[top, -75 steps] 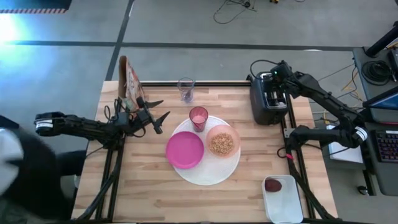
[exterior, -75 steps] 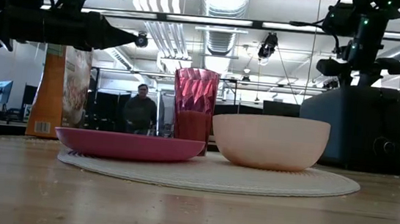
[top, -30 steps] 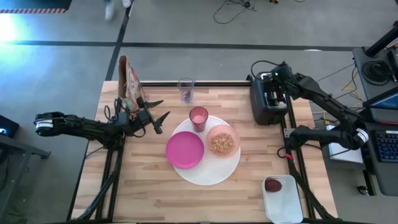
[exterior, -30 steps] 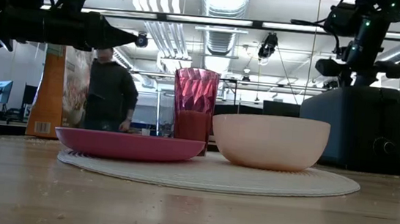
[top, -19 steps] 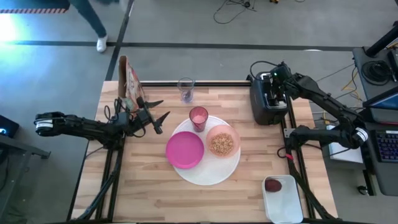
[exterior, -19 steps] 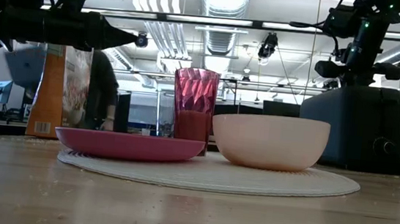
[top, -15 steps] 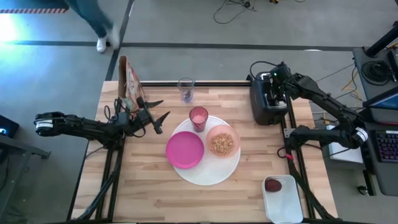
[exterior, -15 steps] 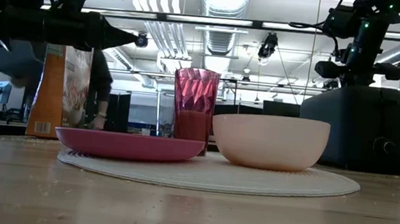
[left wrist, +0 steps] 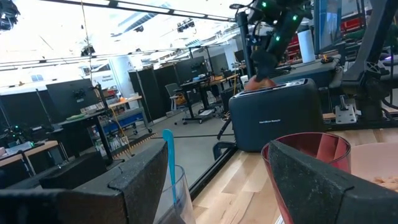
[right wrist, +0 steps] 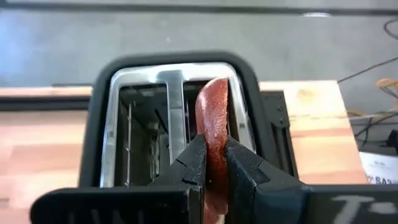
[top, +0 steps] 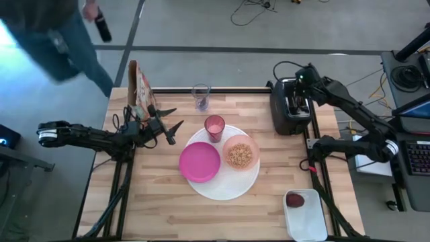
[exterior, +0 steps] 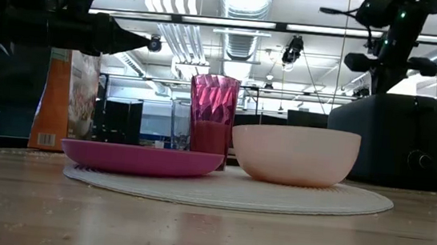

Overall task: Arrange a breakfast setting
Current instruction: Put the bagel from the toaster onto the pink plate on the placemat

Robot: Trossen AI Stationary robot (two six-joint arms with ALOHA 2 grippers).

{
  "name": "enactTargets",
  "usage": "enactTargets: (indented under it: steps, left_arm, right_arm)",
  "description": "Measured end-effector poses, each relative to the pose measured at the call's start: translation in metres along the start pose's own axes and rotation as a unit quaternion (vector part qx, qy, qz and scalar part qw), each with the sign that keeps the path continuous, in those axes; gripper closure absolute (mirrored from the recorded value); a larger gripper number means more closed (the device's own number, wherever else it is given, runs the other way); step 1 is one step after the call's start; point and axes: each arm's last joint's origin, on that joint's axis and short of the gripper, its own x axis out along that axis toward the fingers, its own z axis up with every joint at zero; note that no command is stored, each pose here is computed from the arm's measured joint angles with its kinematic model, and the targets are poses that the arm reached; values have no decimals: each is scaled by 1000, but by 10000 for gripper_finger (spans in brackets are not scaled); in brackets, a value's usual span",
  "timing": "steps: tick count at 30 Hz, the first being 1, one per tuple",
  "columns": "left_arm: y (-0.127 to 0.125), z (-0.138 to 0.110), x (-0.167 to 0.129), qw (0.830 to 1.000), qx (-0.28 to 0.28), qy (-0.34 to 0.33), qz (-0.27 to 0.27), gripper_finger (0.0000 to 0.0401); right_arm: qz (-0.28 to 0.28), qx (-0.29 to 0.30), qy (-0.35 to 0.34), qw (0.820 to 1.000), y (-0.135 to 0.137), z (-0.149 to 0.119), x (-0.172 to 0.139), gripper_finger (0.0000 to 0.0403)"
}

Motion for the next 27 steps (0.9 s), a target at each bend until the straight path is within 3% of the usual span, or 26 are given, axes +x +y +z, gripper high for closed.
enactTargets:
  steps: [14,19,24,27]
  left_arm:
    - [0,0,0,1000,0,0,0,140]
    - [0,0,0,1000,0,0,0,140]
    - [0,0,0,1000,0,0,0,140]
    - [0,0,0,1000,0,0,0,140]
  right_arm:
    - [60,47,-113,991,-6,46,-64,374]
    - [175,52,-95,979,-2,52,-78,374]
    - [322,19,-44,945,15,47,-81,374]
    - [381,-11,-25,924,30,37,-82,374]
